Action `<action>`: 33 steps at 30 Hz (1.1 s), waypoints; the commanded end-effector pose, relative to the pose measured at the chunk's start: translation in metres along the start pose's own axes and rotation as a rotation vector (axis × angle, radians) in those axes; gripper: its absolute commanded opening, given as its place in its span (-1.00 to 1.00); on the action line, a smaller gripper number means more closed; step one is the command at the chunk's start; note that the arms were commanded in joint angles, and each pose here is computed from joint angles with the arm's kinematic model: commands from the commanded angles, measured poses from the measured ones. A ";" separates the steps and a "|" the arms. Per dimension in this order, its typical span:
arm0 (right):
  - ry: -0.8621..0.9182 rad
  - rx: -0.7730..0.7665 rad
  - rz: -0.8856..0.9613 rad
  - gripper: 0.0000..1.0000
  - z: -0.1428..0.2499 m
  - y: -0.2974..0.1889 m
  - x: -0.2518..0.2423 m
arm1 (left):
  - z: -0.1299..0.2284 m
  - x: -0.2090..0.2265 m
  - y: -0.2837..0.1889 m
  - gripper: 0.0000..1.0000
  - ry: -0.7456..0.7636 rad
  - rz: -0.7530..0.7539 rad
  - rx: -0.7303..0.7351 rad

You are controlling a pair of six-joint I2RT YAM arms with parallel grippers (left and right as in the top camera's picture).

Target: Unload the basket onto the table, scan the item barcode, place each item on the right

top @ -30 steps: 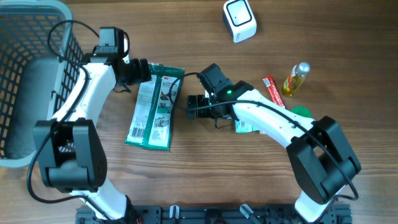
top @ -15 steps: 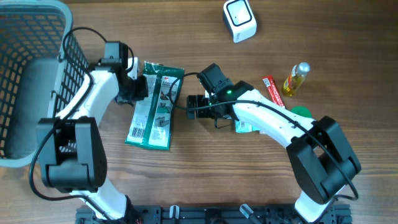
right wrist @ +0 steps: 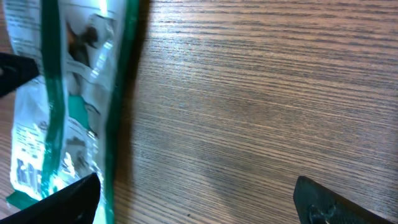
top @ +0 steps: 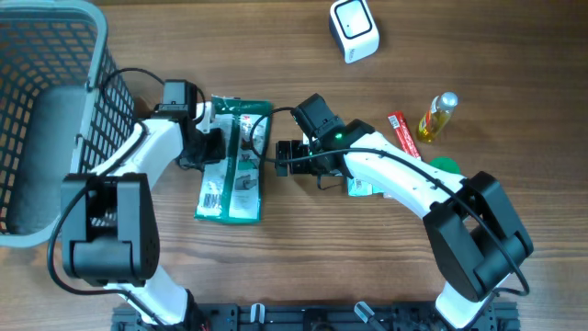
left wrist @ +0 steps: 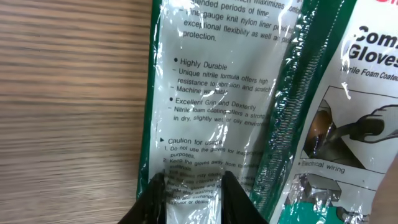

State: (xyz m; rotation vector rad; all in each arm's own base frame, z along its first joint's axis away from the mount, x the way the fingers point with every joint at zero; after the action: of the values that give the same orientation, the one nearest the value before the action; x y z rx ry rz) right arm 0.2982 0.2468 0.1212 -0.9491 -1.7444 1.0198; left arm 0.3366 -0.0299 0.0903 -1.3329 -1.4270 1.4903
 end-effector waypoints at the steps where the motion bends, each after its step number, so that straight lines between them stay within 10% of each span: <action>1: 0.005 -0.005 0.008 0.99 0.001 -0.001 0.000 | 0.023 -0.024 0.012 -0.68 0.075 0.044 0.077; 12: 0.003 -0.003 0.009 0.99 0.001 -0.001 0.000 | 0.048 -0.067 0.018 -0.66 0.223 0.062 0.102; 18: 0.002 -0.003 0.009 0.99 0.001 -0.001 0.000 | 0.040 -0.067 0.018 -0.04 0.150 0.037 0.046; 25: 0.002 -0.003 0.009 0.99 0.001 -0.001 0.000 | 0.033 -0.071 0.018 0.21 0.109 0.060 0.003; 33: 0.003 0.003 0.012 0.99 0.001 0.002 -0.001 | 0.032 -0.068 0.019 0.11 0.056 0.021 -0.018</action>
State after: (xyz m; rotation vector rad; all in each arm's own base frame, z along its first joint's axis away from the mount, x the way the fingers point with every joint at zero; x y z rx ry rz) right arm 0.2982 0.2468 0.1212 -0.9491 -1.7444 1.0198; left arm 0.3324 -0.1121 0.0942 -1.4779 -1.3496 1.4311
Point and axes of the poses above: each gripper's point midway between its finger pads, its own y axis out along the fingers, its own x axis along the line the jaws close on, z = x × y, the point moved 9 cm from there along -y, back along the fingers, and after that the axes turned 12 degrees about -y, right-handed, at the moved point
